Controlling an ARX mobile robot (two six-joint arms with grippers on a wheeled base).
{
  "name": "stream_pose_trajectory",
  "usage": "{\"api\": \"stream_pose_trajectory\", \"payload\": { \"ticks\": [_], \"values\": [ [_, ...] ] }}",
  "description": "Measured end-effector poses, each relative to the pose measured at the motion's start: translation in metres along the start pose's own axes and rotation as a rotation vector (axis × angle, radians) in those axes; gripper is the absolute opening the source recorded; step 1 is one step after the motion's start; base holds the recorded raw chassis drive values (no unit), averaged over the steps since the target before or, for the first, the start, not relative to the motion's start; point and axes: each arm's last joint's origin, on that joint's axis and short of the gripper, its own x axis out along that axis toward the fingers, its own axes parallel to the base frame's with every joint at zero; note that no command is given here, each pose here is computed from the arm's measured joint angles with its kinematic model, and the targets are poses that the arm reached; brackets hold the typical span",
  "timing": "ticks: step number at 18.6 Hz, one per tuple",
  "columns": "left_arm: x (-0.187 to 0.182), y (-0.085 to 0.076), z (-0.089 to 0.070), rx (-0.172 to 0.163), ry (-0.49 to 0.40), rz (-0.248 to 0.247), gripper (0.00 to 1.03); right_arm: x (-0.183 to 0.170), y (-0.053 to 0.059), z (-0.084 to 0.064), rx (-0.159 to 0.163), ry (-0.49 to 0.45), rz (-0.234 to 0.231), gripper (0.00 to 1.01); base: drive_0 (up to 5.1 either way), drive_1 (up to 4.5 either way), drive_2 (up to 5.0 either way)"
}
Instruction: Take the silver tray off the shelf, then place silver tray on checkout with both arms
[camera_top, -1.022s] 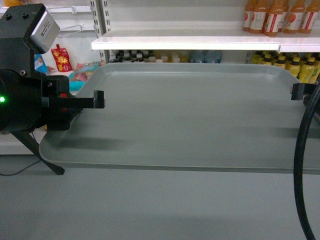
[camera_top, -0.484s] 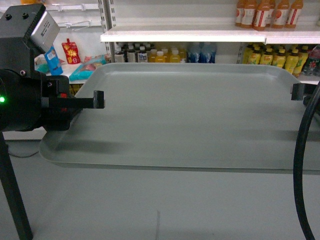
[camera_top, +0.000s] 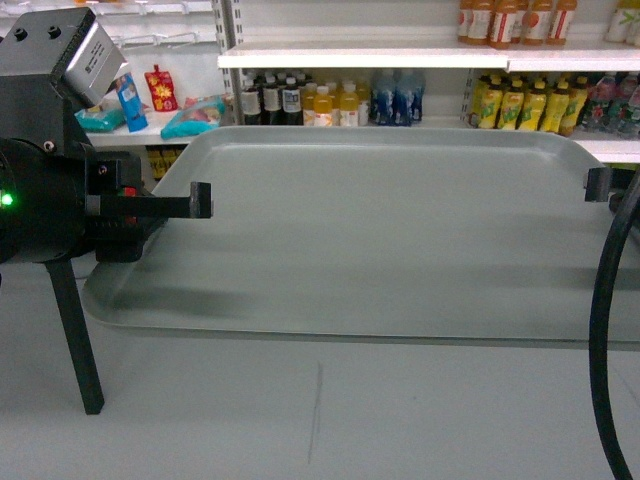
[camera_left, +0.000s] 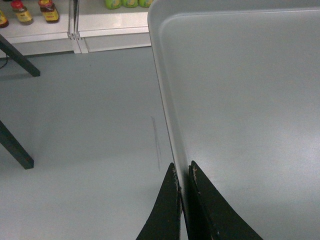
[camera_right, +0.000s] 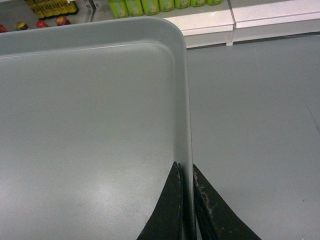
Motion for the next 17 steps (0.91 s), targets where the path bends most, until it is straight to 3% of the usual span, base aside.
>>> {"api": "stream_pose_trajectory", "payload": {
  "ticks": [14, 17],
  "values": [
    [-0.0005, 0.0001, 0.0007, 0.0, -0.005, -0.001, 0.03, -0.0003, 0.0003, 0.0007, 0.0, -0.006, 0.002, 0.03, 0.1, -4.08, 4.2],
    [-0.0005, 0.0, 0.0009, -0.001, -0.006, -0.001, 0.03, -0.0003, 0.0002, 0.0007, 0.0, -0.005, 0.001, 0.03, 0.0, 0.0, 0.0]
  ]
}}
